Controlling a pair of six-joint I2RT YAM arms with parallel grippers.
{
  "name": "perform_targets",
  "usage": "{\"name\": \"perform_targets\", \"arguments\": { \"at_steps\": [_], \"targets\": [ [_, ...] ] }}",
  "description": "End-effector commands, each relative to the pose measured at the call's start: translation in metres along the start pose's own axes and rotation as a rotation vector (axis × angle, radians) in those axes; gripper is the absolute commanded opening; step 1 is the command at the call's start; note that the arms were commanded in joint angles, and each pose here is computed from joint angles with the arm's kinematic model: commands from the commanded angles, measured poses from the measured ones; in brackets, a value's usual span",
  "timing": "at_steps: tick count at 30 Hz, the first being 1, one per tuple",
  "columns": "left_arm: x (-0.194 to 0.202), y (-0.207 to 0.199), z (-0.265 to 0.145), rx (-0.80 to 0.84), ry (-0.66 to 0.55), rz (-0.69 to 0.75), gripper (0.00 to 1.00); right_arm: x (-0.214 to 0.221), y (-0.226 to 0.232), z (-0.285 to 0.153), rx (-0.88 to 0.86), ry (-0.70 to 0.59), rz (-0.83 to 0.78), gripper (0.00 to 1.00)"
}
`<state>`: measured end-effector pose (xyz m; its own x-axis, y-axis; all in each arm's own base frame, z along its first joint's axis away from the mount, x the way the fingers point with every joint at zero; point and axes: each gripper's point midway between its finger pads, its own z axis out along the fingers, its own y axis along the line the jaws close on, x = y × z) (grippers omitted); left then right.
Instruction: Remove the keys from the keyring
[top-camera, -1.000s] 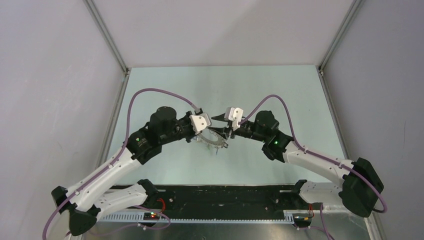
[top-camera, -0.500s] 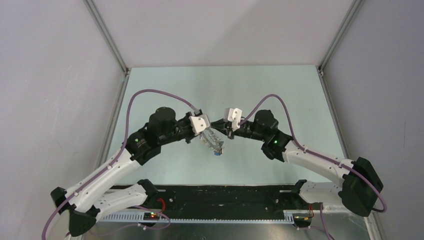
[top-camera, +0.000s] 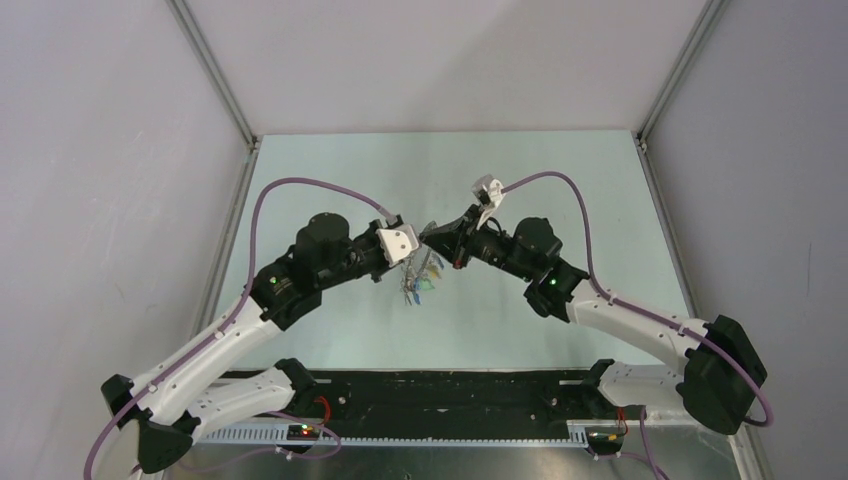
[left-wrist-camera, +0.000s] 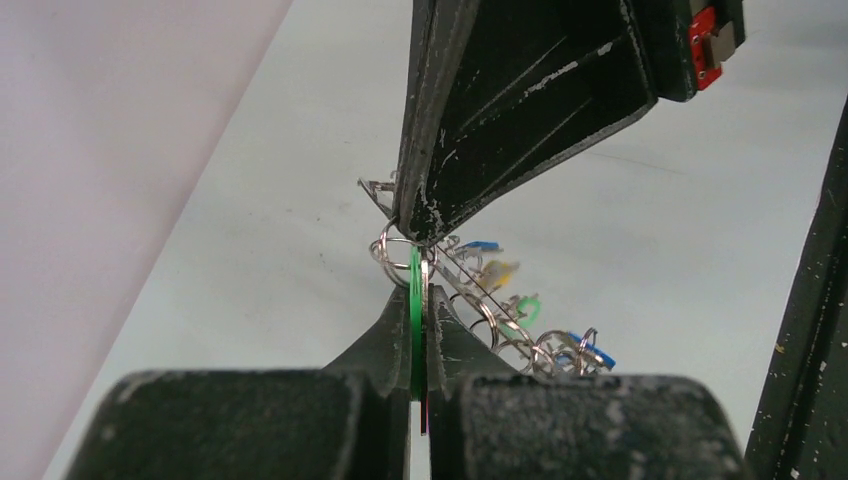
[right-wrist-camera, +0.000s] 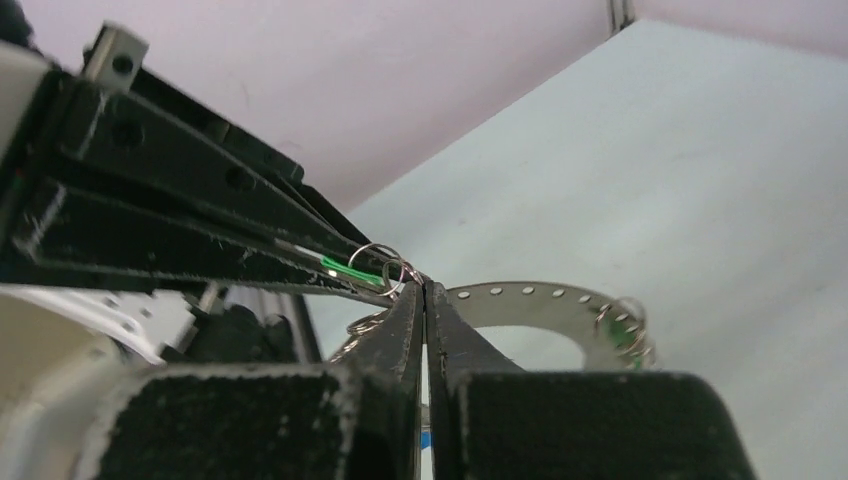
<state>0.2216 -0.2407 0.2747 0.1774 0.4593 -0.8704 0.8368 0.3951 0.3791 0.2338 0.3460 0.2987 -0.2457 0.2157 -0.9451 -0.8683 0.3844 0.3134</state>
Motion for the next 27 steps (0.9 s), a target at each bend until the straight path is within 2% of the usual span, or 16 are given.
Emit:
{"name": "perform_targets", "arguments": {
  "at_steps": [1, 5, 11, 15, 19, 24, 25, 26, 27],
  "targets": [
    [-0.016, 0.01, -0.004, -0.04, -0.059, 0.036, 0.0, -0.046, 0.01, 0.005, 0.047, -0.189, 0.315, 0.0],
    [-0.014, 0.012, -0.005, -0.054, -0.051, 0.036, 0.0, -0.047, 0.005, -0.004, 0.071, -0.29, 0.486, 0.0],
    [-0.016, 0.012, -0.006, -0.052, -0.059, 0.037, 0.0, -0.043, -0.011, -0.016, 0.148, -0.373, 0.64, 0.0],
    [-0.015, 0.012, -0.006, -0.055, -0.058, 0.037, 0.0, -0.04, -0.025, -0.029, 0.219, -0.422, 0.658, 0.0],
    [-0.014, 0.01, -0.004, -0.047, -0.055, 0.035, 0.0, -0.033, -0.035, -0.032, 0.264, -0.418, 0.663, 0.0],
    [-0.015, 0.006, -0.003, -0.024, -0.063, 0.033, 0.0, -0.031, -0.02, -0.02, 0.157, -0.361, 0.606, 0.0],
    [-0.016, 0.007, -0.003, -0.027, -0.063, 0.033, 0.0, -0.031, -0.018, -0.015, 0.142, -0.349, 0.59, 0.04],
    [-0.016, 0.007, -0.004, -0.029, -0.065, 0.034, 0.0, -0.026, -0.01, -0.012, 0.1, -0.303, 0.546, 0.16],
    [-0.016, 0.008, -0.004, -0.032, -0.064, 0.034, 0.0, -0.022, -0.009, -0.008, 0.094, -0.273, 0.525, 0.21]
  ]
}}
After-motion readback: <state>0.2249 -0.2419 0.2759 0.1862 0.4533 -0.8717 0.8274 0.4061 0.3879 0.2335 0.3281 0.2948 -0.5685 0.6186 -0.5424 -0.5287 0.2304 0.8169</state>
